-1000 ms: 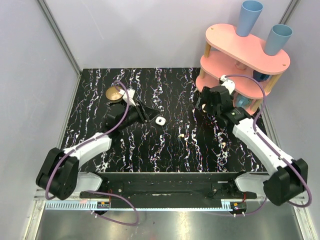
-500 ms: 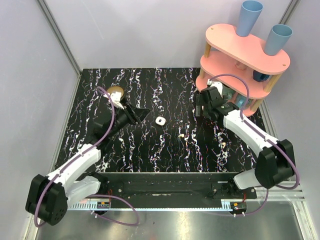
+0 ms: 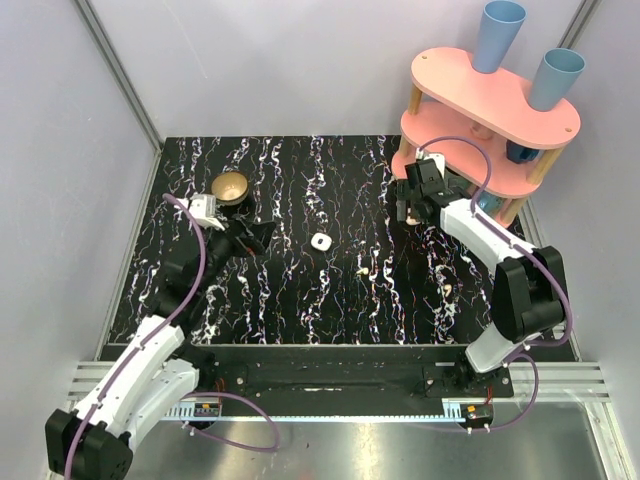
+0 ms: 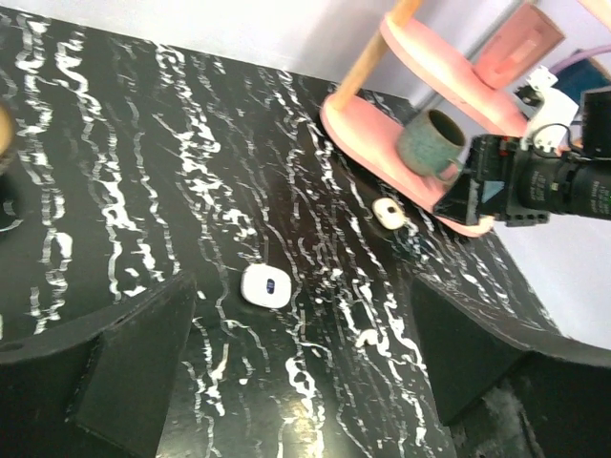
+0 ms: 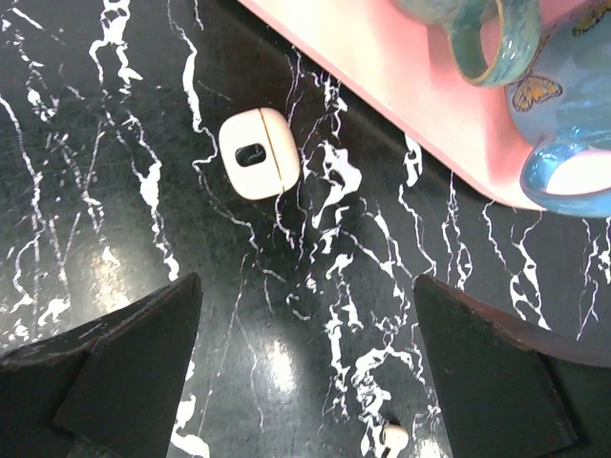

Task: Insert the wireless bluetooth earbuds into the charging case
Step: Pick up the charging case from the corner of the board.

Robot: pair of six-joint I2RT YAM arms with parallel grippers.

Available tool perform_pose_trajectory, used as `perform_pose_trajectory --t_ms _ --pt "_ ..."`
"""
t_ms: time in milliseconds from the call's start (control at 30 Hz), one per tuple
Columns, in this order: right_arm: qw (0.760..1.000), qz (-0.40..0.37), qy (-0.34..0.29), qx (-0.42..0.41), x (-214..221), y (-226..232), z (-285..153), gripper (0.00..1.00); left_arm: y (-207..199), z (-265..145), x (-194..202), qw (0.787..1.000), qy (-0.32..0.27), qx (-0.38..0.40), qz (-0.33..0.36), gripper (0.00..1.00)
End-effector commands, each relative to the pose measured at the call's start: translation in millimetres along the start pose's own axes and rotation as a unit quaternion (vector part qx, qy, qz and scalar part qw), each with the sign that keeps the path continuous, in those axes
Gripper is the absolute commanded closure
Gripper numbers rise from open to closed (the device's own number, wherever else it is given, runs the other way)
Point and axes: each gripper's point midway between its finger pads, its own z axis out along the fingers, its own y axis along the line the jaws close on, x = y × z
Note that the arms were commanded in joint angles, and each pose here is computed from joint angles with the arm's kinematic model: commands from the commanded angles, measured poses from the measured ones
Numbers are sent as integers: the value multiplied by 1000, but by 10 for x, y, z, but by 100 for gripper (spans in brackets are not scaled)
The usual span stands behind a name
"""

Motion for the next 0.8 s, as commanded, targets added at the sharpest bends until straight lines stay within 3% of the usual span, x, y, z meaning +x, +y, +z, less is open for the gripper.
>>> perform_pose_trajectory --t_ms 0,167,767 --pt "999 1 -45 -22 -237 -19 57 0 239 -143 -166 996 -32 -67 46 1" --pt "995 10 -14 -102 -157 222 162 0 359 -282 -241 991 -50 -103 62 1" --pt "997 -27 12 -68 60 110 516 0 514 -335 -300 983 -34 -142 114 1"
